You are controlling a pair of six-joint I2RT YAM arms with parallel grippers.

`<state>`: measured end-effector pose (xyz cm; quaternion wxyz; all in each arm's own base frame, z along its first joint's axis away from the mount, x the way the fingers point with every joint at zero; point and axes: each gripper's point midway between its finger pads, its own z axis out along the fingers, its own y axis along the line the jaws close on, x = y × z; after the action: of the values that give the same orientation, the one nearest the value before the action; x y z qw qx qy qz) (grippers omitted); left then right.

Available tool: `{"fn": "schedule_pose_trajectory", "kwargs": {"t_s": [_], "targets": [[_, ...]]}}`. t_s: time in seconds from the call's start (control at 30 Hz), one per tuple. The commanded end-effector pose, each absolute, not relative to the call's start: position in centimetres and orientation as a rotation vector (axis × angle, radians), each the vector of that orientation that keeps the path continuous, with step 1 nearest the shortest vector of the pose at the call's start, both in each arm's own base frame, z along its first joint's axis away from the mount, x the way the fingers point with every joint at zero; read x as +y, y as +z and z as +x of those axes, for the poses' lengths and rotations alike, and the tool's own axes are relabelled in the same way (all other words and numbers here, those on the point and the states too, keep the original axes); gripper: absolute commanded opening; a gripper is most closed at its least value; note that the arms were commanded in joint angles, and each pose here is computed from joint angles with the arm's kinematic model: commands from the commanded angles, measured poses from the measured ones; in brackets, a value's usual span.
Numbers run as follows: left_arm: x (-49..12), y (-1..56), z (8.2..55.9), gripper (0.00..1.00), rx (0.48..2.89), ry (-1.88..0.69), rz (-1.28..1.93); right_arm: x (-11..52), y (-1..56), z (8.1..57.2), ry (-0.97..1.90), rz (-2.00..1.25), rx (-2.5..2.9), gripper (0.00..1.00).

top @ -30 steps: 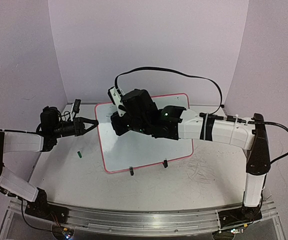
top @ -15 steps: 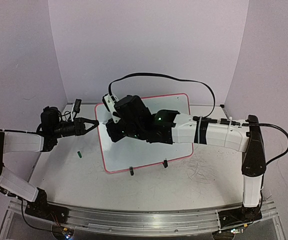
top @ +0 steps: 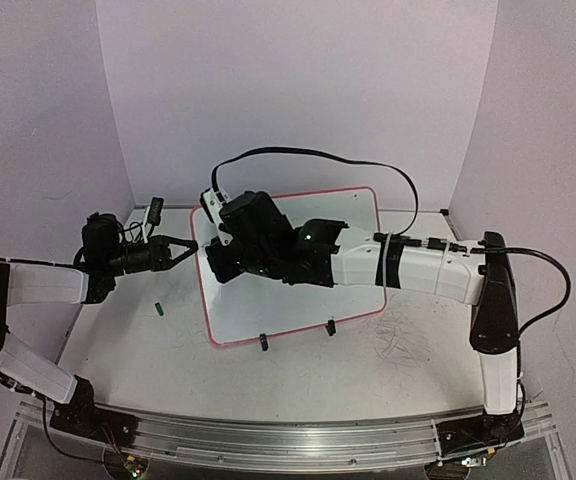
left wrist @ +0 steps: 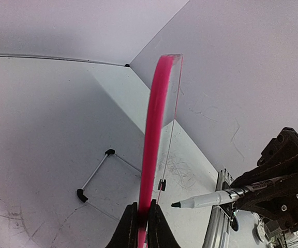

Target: Write a sentence on the whiteboard

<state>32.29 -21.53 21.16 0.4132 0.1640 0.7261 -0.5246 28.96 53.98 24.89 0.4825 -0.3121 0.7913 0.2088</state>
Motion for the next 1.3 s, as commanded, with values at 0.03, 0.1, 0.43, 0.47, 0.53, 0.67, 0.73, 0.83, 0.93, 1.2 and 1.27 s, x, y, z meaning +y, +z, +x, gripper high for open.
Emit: {"fn": "schedule_pose_trajectory", "kwargs": {"t_s": [0.03, 0.1, 0.43, 0.47, 0.53, 0.67, 0.73, 0.83, 0.93, 1.2, 1.27], "targets": [[-22.0, 22.3, 32.2, 0.03, 1.772, -1.319, 0.456, 54.3, 26.3, 29.5, 0.502, -0.709, 1.906, 0.00], [-22.1, 22.3, 32.2, 0.02, 1.771, -1.319, 0.459, 54.4, 26.1, 29.4, 0.504, -0.711, 1.914, 0.00], [-22.1, 22.5, 32.0, 0.00, 1.764, -1.318, 0.467, 55.0, 25.3, 29.2, 0.523, -0.733, 1.930, 0.00], [-22.1, 22.5, 31.9, 0.00, 1.765, -1.319, 0.468, 55.1, 25.2, 29.2, 0.526, -0.734, 1.932, 0.00], [-22.1, 22.5, 31.9, 0.00, 1.763, -1.320, 0.470, 55.2, 25.1, 29.2, 0.528, -0.733, 1.932, 0.00], [-22.1, 22.7, 31.8, 0.00, 1.758, -1.320, 0.474, 55.1, 25.1, 29.4, 0.515, -0.724, 1.931, 0.00], [-22.1, 22.7, 31.7, 0.00, 1.758, -1.322, 0.475, 55.1, 25.0, 29.4, 0.511, -0.721, 1.934, 0.00], [-22.1, 22.8, 31.7, 0.00, 1.754, -1.323, 0.477, 55.0, 24.7, 29.5, 0.501, -0.716, 1.942, 0.00], [-22.1, 23.0, 31.6, 0.00, 1.750, -1.325, 0.481, 54.7, 24.4, 29.6, 0.486, -0.710, 1.950, 0.00], [-22.1, 23.1, 31.6, 0.00, 1.748, -1.328, 0.484, 54.1, 23.8, 30.0, 0.448, -0.679, 1.969, 0.00], [-22.1, 23.1, 31.6, 0.00, 1.747, -1.327, 0.485, 53.7, 23.8, 30.1, 0.433, -0.663, 1.973, 0.00]]}}
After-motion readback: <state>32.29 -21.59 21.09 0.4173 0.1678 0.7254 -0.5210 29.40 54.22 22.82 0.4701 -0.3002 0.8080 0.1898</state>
